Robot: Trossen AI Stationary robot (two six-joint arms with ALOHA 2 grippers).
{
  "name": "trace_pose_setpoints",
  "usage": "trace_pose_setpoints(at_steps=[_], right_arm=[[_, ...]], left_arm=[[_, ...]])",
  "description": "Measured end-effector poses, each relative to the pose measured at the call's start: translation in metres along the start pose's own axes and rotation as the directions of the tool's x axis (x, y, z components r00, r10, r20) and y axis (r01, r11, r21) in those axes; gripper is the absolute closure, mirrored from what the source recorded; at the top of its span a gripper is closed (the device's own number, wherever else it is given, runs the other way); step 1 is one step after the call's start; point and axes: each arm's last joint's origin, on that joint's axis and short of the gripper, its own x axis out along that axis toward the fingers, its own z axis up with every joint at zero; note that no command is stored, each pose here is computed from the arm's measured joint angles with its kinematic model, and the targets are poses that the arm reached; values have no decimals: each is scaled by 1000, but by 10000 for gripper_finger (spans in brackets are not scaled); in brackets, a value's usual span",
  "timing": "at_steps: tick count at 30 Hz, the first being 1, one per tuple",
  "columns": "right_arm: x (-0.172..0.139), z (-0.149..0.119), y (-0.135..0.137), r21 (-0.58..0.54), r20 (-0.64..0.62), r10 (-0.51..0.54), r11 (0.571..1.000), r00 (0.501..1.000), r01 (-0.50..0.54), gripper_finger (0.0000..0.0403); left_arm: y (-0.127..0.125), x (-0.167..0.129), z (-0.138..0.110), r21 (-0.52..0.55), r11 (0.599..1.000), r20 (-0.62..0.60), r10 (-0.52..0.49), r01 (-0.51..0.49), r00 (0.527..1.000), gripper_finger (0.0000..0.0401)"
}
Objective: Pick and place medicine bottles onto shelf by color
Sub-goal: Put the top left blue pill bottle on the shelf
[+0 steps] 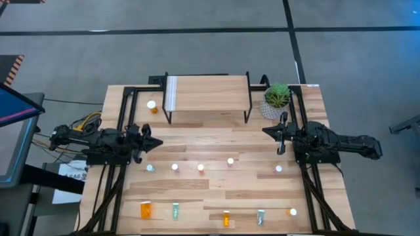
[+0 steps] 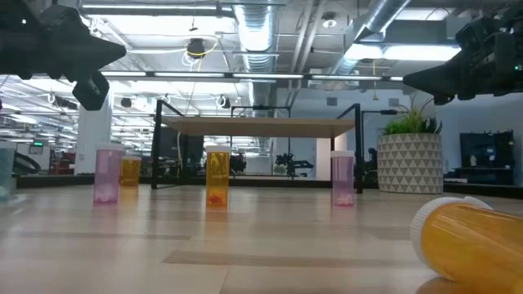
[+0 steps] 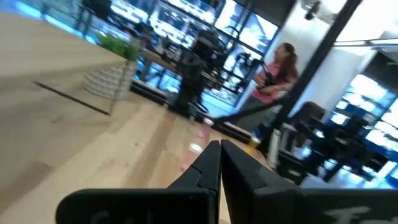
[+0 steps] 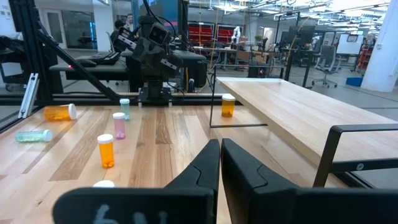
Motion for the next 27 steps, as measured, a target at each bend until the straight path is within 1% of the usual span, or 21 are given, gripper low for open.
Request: trace_pose_setpoints(at_steps=[1, 2, 7, 10, 14, 18, 20, 23, 26, 27], right_arm=[[0, 0, 0, 0, 0, 0, 1000, 1000, 0, 363], [0, 0, 0, 0, 0, 0, 1000, 1000, 0, 363], [0, 0, 0, 0, 0, 0, 1000, 1000, 0, 363], [0, 0, 0, 0, 0, 0, 1000, 1000, 0, 363], [0, 0, 0, 0, 0, 0, 1000, 1000, 0, 363], [0, 0, 0, 0, 0, 0, 1000, 1000, 0, 363], [0, 0, 0, 0, 0, 0, 1000, 1000, 0, 363], [0, 0, 0, 0, 0, 0, 1000, 1000, 0, 363], [0, 0, 0, 0, 0, 0, 1000, 1000, 0, 363], [0, 0, 0, 0, 0, 0, 1000, 1000, 0, 363]], left_arm=[[0, 0, 2, 24, 999, 14, 23, -23, 1000, 401], [0, -1, 4, 48, 998, 3, 50, -50, 999, 401], [-14, -9, 39, 71, 996, 6, 61, -61, 998, 401], [-22, -12, 57, 110, 989, -69, 109, -101, 992, 401], [-39, -12, 97, 204, 964, -84, 193, -172, 978, 401], [-54, 4, 121, 298, 939, -181, 233, -173, 955, 401], [-59, 13, 126, 335, 927, -261, 265, -170, 928, 401], [-63, 27, 125, 381, 911, -415, 321, -157, 851, 401], [-64, 36, 119, 372, 917, -554, 345, -145, 758, 401], [-65, 39, 116, 355, 924, -587, 340, -145, 735, 401]])
